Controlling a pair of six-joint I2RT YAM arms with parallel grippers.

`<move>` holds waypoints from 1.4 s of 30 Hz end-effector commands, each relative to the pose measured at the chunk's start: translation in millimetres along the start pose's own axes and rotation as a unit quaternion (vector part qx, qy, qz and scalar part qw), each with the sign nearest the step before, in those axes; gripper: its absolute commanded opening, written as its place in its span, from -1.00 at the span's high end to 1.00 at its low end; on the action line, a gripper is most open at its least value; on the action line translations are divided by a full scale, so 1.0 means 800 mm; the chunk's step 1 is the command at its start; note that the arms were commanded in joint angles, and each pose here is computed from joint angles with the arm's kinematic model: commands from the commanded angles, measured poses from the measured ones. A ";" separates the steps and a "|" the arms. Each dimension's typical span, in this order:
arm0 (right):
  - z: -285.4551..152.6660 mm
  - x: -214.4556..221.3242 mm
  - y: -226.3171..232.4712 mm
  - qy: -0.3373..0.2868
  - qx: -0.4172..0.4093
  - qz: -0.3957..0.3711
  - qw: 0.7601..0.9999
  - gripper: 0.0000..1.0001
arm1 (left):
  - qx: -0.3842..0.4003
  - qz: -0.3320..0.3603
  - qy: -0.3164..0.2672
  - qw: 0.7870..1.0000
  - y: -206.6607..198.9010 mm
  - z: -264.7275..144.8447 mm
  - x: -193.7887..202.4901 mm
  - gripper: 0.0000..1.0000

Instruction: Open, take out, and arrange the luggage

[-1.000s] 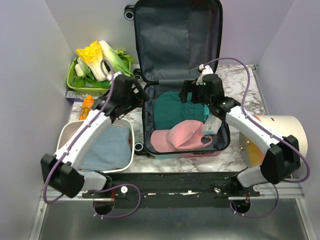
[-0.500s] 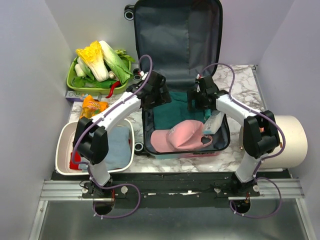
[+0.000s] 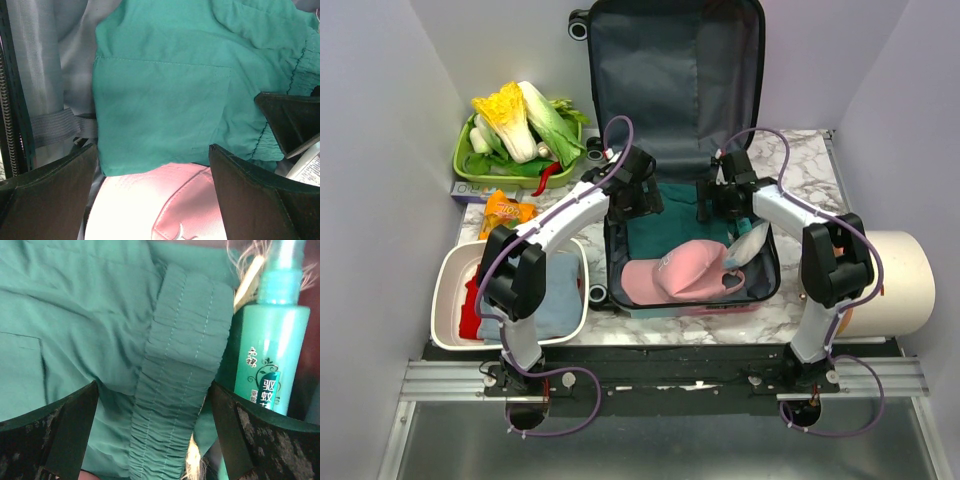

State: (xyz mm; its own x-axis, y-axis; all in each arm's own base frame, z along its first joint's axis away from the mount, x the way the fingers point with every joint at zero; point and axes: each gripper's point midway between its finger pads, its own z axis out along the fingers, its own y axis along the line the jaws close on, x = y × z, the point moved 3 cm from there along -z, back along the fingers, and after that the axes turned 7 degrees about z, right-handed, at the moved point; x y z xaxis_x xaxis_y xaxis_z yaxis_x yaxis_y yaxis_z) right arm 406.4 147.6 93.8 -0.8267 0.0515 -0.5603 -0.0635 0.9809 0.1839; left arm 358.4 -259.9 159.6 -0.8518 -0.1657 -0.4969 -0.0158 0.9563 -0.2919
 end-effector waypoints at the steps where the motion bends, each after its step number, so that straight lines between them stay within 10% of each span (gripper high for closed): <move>1: 0.004 0.039 -0.018 0.056 -0.001 0.011 0.998 -0.96 | -0.019 0.009 0.005 1.000 0.005 0.003 0.004 -0.97; 10: 0.010 0.029 0.013 0.050 -0.088 -0.005 0.995 -0.68 | -0.028 0.005 0.015 0.999 0.011 0.010 0.013 -0.98; 15: 0.004 0.015 0.051 0.043 -0.182 -0.011 0.982 -0.01 | -0.042 0.007 0.015 0.999 0.017 0.013 0.014 -0.97; 22: 0.005 0.000 0.026 0.013 -0.103 -0.003 0.995 0.97 | -0.059 0.011 0.024 0.998 0.022 0.026 0.018 -0.97; 42: -0.023 -0.035 -0.025 -0.055 0.003 -0.009 0.998 0.99 | 0.002 0.066 0.029 0.997 -0.001 0.064 0.016 -0.88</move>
State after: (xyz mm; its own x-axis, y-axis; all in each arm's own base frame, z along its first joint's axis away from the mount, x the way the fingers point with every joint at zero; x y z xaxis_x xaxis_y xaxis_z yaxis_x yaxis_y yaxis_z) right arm 416.7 134.6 120.8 -0.7687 0.0672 -0.6360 -0.0926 0.9723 0.2147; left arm 368.7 -258.8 116.9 -0.8800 -0.0809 -0.4681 0.0098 0.9821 -0.1882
